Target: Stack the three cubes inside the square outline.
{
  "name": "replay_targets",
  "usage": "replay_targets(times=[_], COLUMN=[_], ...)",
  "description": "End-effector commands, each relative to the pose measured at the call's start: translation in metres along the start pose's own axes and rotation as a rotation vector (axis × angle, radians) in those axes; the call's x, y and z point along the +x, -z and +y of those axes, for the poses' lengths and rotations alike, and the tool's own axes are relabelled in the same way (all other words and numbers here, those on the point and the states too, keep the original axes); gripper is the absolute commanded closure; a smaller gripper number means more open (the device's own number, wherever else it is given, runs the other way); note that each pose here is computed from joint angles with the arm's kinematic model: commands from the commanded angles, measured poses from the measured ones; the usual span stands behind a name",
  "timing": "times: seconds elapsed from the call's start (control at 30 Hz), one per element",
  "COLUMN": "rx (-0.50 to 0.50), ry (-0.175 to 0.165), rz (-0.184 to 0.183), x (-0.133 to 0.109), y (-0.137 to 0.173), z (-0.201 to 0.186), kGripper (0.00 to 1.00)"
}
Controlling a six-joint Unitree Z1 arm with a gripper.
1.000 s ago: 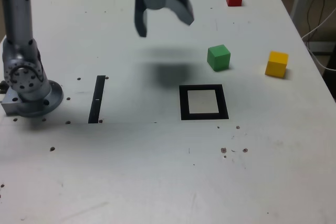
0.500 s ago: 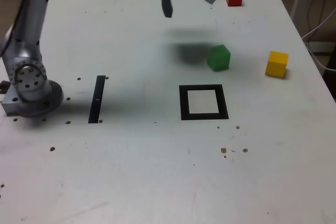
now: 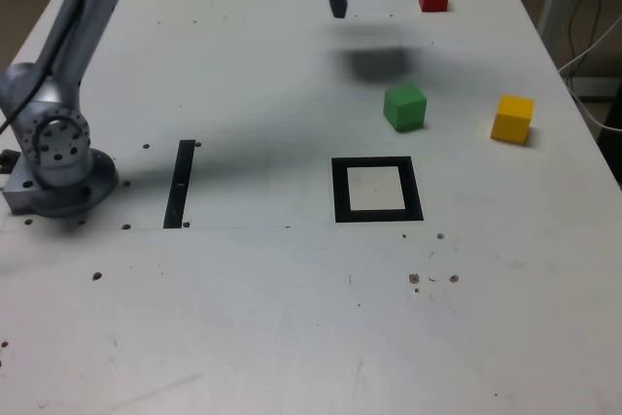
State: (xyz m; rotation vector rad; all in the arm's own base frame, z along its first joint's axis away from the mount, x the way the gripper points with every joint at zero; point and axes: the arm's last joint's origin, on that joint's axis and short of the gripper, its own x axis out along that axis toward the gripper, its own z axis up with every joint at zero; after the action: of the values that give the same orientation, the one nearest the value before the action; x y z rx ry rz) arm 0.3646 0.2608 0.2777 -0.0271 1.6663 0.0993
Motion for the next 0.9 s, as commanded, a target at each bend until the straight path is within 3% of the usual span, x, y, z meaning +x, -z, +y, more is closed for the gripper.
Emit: replay_targets(times=[0.0,0.2,0.53,0.87], rx=[-0.001,-0.001,-0.006,-0.013], ry=[0.0,-0.021,-0.073,-0.155], rz=[0.002,-0.028,-0.11,-0.217], x=[0.006,0.018,0.025,0.024], y=[-0.005,-0.02,-0.041,-0.057], z=[0.008,0.033,0.06,0.075], kGripper=[0.01,0.01,0.01,0.01])
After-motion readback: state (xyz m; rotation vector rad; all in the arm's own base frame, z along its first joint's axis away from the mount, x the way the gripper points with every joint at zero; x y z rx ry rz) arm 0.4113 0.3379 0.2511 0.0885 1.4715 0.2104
